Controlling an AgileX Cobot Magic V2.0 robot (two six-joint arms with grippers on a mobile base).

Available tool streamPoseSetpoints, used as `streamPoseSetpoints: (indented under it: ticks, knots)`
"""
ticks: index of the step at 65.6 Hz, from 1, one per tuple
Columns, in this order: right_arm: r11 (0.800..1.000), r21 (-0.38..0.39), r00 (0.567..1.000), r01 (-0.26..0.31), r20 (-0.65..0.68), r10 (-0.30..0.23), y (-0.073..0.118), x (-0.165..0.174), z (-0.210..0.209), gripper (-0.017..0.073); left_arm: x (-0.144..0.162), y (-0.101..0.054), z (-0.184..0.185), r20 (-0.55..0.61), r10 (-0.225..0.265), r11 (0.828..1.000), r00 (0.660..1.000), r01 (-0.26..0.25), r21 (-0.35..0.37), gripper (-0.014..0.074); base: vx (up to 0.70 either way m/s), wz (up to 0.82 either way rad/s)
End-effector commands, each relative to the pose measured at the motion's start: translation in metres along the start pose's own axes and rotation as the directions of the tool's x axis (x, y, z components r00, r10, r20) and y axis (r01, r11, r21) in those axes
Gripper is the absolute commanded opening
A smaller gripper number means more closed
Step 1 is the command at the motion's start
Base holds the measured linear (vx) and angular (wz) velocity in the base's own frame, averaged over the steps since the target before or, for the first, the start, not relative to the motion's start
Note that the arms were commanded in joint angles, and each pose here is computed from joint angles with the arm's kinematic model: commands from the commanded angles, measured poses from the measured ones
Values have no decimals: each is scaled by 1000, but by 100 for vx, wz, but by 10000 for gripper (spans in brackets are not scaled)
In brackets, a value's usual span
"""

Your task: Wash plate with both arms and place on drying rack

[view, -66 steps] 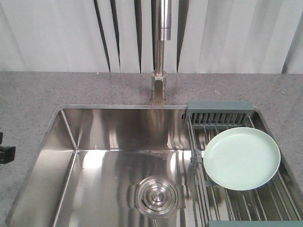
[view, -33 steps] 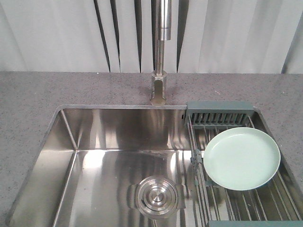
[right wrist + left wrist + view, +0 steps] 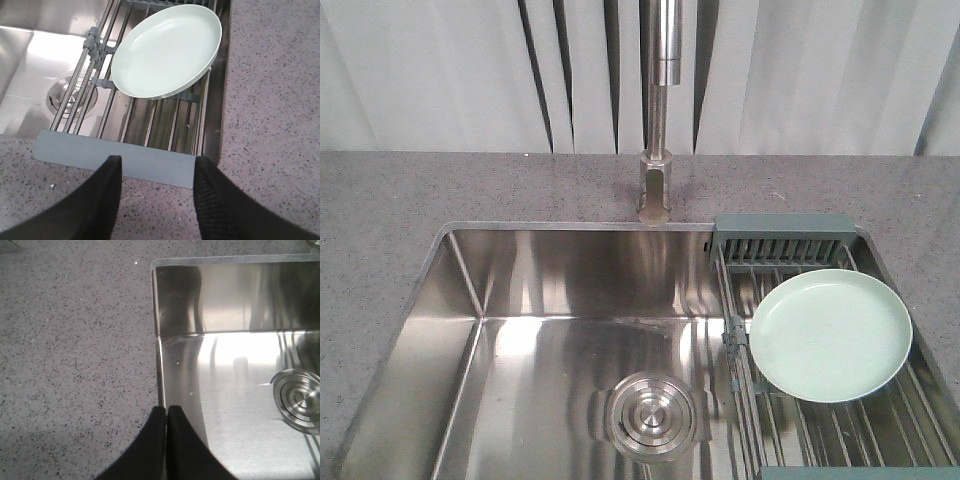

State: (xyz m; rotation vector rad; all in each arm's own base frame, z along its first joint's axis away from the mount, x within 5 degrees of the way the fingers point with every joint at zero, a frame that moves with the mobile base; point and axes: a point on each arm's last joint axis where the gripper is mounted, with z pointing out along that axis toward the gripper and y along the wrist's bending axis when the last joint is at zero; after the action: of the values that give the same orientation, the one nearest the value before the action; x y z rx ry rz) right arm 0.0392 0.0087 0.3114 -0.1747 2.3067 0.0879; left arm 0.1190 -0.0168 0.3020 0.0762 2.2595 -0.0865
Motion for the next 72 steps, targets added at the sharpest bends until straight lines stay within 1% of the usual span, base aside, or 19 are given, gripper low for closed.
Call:
streamPoseSetpoints:
  ticks: [1,13,17,23,24,28,33,35,39,40,45,50,58,62,66,72]
  knots:
    - [1000,10,998,6,70,-7,-1,-10,-4,329,-12,-1,-6,86,-11,1000,996,10,7,-6,0,0]
    - [1000,10,998,6,70,-7,-1,-10,-4,329,-12,-1,-6,89,-11,1000,996,10,8,-6,0,0]
    - [1000,10,998,6,70,-7,-1,-10,-4,329,-9,1,-8,101,4,1000,995,-3,-4,-6,0,0]
    - [1000,9,998,5,70,-6,-1,-10,-4,329,-4,4,-15,188,15,1000,982,-13,-15,-6,0,0]
    - [1000,9,998,5,70,-6,-1,-10,-4,329,-3,5,-17,227,17,1000,974,-13,-19,-6,0,0]
    - [1000,9,998,5,70,-6,-1,-10,-4,329,5,8,-21,309,6,999,951,5,-37,-6,0,0]
    - [1000,9,998,5,70,-6,-1,-10,-4,329,16,12,-23,400,-19,998,916,43,-53,-6,0,0]
    - [1000,9,998,5,70,-6,-1,-10,-4,329,19,13,-27,440,-31,997,898,61,-54,-6,0,0]
    - [1000,9,998,5,70,-6,-1,-10,-4,329,31,14,-26,478,-54,994,876,94,-59,-6,0,0]
    - [1000,9,998,5,70,-6,-1,-10,-4,329,34,15,-27,498,-52,993,866,96,-63,-6,0,0]
    - [1000,9,998,5,70,-6,-1,-10,-4,329,47,16,-25,543,-69,989,837,129,-73,-6,0,0]
    - [1000,9,998,5,70,-6,-1,-10,-4,329,61,18,-20,582,-65,986,810,141,-87,-6,0,0]
    - [1000,10,998,6,70,-7,-1,-10,-4,329,79,18,-16,660,-47,987,749,138,-86,-6,0,0]
    - [1000,10,998,6,70,-7,-1,-10,-4,329,88,18,-12,682,-42,987,730,136,-85,-6,0,0]
    - [1000,10,998,6,70,-7,-1,-10,-4,329,94,18,-9,711,-35,987,702,134,-83,-6,0,0]
    - [1000,10,998,6,70,-7,-1,-10,-4,329,103,18,-3,733,-30,988,679,133,-82,-6,0,0]
